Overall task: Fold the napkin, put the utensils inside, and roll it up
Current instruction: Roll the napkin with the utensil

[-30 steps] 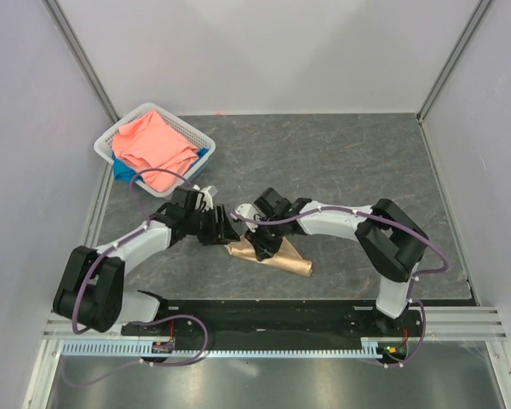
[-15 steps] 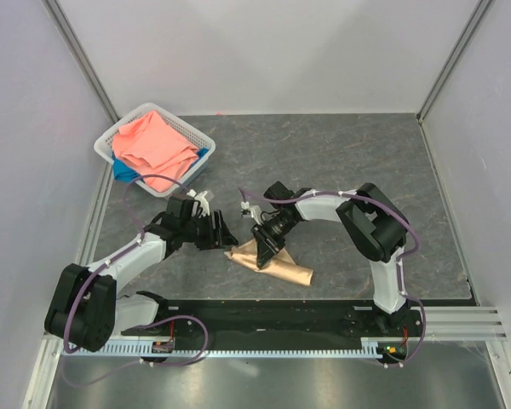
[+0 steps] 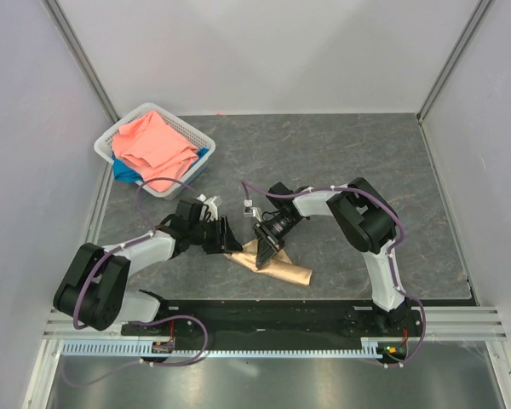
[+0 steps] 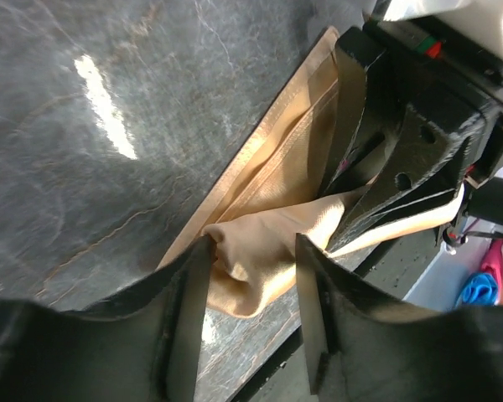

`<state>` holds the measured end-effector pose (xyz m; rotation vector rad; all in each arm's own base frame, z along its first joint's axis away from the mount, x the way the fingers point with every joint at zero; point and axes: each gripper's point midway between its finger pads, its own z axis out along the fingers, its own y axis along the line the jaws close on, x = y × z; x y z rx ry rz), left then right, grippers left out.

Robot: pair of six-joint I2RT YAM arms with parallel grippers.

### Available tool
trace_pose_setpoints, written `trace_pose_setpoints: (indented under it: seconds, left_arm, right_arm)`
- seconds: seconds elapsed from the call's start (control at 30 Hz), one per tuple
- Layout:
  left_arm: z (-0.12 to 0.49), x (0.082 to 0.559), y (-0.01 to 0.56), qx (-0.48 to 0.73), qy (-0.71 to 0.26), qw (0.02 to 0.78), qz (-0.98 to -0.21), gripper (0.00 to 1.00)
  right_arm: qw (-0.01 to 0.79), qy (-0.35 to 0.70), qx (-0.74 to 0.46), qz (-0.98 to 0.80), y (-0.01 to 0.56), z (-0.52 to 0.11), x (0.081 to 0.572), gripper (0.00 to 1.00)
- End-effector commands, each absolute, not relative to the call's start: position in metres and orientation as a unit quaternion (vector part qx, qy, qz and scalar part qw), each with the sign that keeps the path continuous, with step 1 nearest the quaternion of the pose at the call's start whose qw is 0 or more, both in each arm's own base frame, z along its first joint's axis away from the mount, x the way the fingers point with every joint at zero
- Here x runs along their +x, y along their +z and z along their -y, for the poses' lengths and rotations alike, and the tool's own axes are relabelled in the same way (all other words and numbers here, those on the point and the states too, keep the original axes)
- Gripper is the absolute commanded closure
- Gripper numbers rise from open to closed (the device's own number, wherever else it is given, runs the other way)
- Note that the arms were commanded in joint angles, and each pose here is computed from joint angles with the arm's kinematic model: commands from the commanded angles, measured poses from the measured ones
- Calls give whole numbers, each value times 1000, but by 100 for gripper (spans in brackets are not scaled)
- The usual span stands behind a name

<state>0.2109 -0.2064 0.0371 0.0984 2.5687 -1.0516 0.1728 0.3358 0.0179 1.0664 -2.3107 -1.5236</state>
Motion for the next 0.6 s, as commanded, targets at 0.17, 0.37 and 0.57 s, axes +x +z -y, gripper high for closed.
trace_pose_setpoints:
  seconds: [0.17,0.37,0.57]
  left_arm:
    - [217,202,25,35,-384,154,-910,86]
    - [209,198,13,24,-352,128,-927,98]
    - [202,198,6,17,-321,104,-941,98]
  right_arm:
    - [57,-486,373,788,7,-337,190,69]
    - [-4,-448,384,807,39,-338,209,44]
    - [-132,-316,423,839,65,-319,232,26]
